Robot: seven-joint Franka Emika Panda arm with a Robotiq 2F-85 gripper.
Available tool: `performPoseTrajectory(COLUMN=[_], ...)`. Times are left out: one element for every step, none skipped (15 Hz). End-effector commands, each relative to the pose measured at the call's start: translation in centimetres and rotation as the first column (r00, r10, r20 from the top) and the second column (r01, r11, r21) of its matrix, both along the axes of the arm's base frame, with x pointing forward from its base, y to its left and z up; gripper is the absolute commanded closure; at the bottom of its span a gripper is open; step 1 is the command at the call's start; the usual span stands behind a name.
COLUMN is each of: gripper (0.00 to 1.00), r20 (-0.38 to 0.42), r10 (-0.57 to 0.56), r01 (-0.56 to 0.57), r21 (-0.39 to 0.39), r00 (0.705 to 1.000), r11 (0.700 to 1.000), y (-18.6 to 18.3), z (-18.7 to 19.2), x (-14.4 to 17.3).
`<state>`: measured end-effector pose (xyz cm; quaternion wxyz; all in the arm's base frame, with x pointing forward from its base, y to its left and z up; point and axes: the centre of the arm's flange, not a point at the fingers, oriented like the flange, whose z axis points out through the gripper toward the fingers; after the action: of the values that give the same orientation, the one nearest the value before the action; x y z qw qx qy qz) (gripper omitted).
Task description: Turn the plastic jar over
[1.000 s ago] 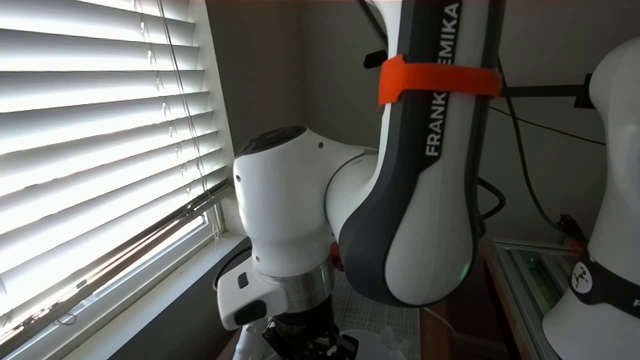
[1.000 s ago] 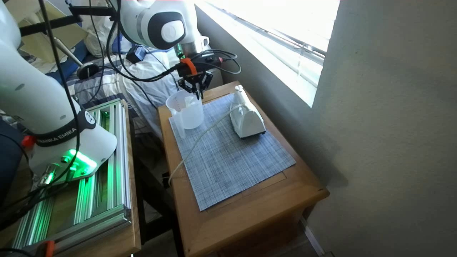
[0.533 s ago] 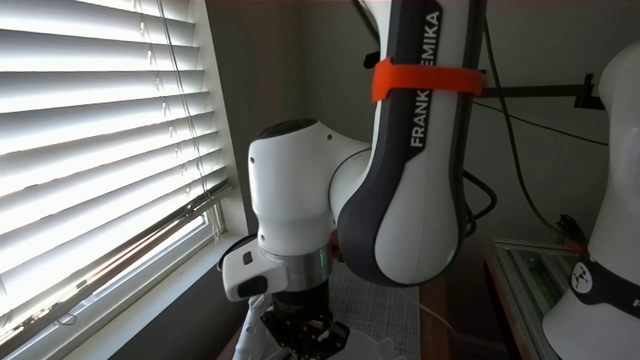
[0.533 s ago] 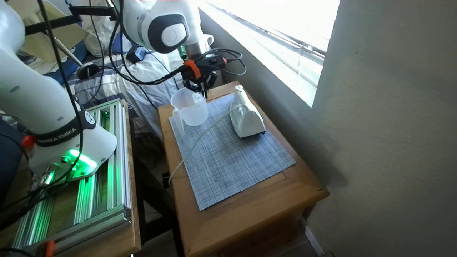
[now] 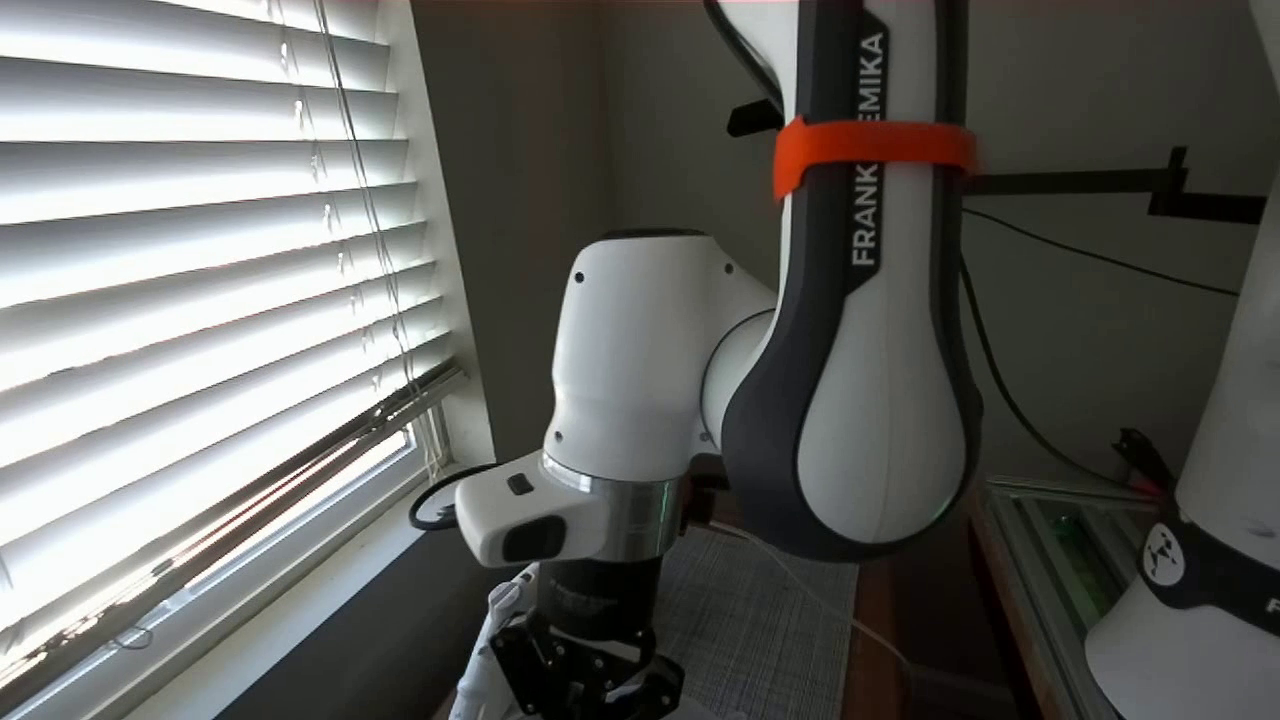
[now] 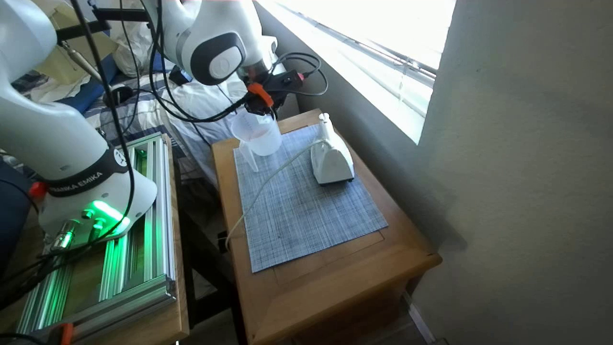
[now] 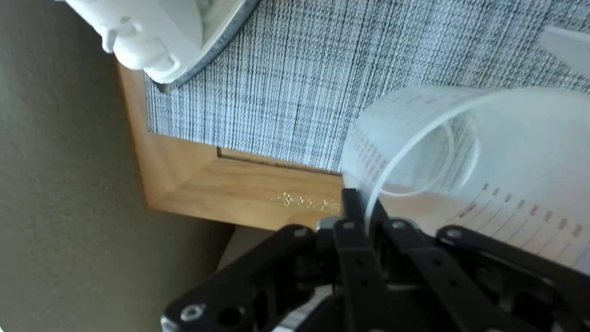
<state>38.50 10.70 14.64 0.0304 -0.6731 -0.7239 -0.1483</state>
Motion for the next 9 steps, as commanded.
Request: performPoseTrajectory(gripper=[0.99, 0.99, 0.99, 0.99, 0.99, 0.99, 0.99, 0.99, 0.99], r20=[0.027, 0.025, 0.029, 0.036, 0.040, 0.047, 0.052, 0.054, 0.051], r10=[0.081, 0.097, 0.110, 0.125, 0.136, 0.145, 0.151, 0.147, 0.135], r01=[-0.083, -0.099, -0.112, -0.129, -0.140, -0.150, -0.157, -0.154, -0.142], r21=[0.095, 0.102, 0.112, 0.124, 0.137, 0.149, 0.172, 0.181, 0.200], r00=[0.996, 0.995, 0.994, 0.991, 0.990, 0.988, 0.987, 0.988, 0.990], r11=[0.992, 0.990, 0.987, 0.984, 0.981, 0.977, 0.972, 0.971, 0.969], y=[-1.7, -2.1, -2.4, -2.5, -2.8, -3.0, -3.2, -3.5, -3.7], z=[0.8, 0.6, 0.8, 1.2, 1.2, 1.5, 2.0, 2.1, 2.4], x=[-0.3, -0.3, -0.3, -0.4, -0.4, -0.4, -0.4, -0.2, -0.2])
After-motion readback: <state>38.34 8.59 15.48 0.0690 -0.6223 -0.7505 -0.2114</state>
